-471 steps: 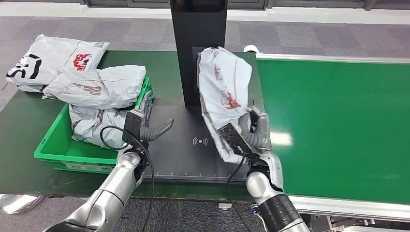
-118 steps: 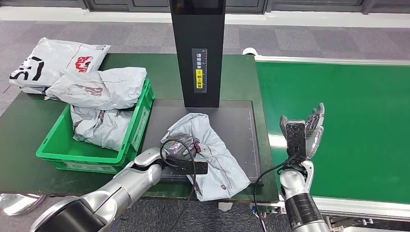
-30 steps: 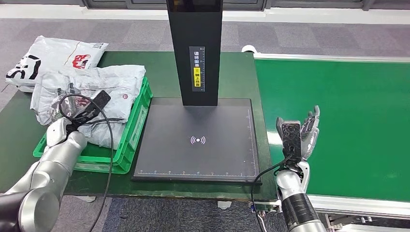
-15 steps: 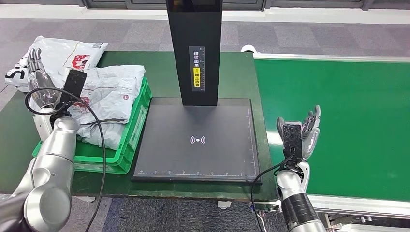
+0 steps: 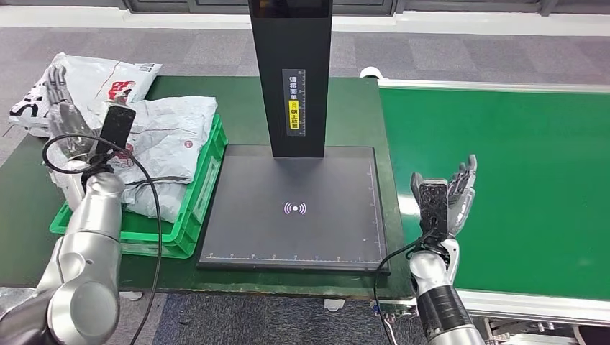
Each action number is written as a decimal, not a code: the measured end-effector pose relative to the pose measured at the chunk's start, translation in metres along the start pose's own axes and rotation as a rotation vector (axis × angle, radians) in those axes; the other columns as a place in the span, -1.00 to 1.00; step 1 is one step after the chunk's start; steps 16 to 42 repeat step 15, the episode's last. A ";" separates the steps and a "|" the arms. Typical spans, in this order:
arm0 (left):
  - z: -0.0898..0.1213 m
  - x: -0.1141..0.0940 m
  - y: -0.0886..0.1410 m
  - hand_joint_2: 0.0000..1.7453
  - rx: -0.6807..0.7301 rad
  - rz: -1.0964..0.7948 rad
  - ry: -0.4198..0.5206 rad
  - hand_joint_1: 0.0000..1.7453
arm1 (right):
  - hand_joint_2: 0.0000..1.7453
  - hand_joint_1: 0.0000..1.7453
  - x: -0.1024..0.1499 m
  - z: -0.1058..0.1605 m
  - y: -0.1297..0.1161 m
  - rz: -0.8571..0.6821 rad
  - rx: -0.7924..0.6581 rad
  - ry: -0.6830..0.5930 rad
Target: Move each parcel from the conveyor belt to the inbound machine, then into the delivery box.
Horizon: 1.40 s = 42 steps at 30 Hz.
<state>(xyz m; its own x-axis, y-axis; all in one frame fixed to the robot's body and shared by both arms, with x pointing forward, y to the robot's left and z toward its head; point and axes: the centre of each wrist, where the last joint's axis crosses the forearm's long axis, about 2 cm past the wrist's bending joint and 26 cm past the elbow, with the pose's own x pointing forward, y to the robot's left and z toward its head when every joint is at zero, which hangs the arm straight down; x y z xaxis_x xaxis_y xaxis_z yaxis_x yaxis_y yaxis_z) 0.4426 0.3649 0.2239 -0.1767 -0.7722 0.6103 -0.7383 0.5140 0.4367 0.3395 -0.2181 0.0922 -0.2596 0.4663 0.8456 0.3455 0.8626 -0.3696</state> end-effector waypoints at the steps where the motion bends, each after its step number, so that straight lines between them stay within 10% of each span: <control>1: 0.007 0.006 -0.009 1.00 -0.031 0.058 0.005 -1.00 | -1.00 -1.00 0.002 -0.003 0.001 -0.003 -0.003 -0.009; 15: 0.131 0.140 -0.109 1.00 -0.494 0.812 -0.034 -1.00 | -1.00 -1.00 0.040 -0.016 0.038 -0.175 0.049 -0.117; 42: 0.131 0.140 -0.109 1.00 -0.494 0.812 -0.034 -1.00 | -1.00 -1.00 0.040 -0.016 0.038 -0.175 0.049 -0.117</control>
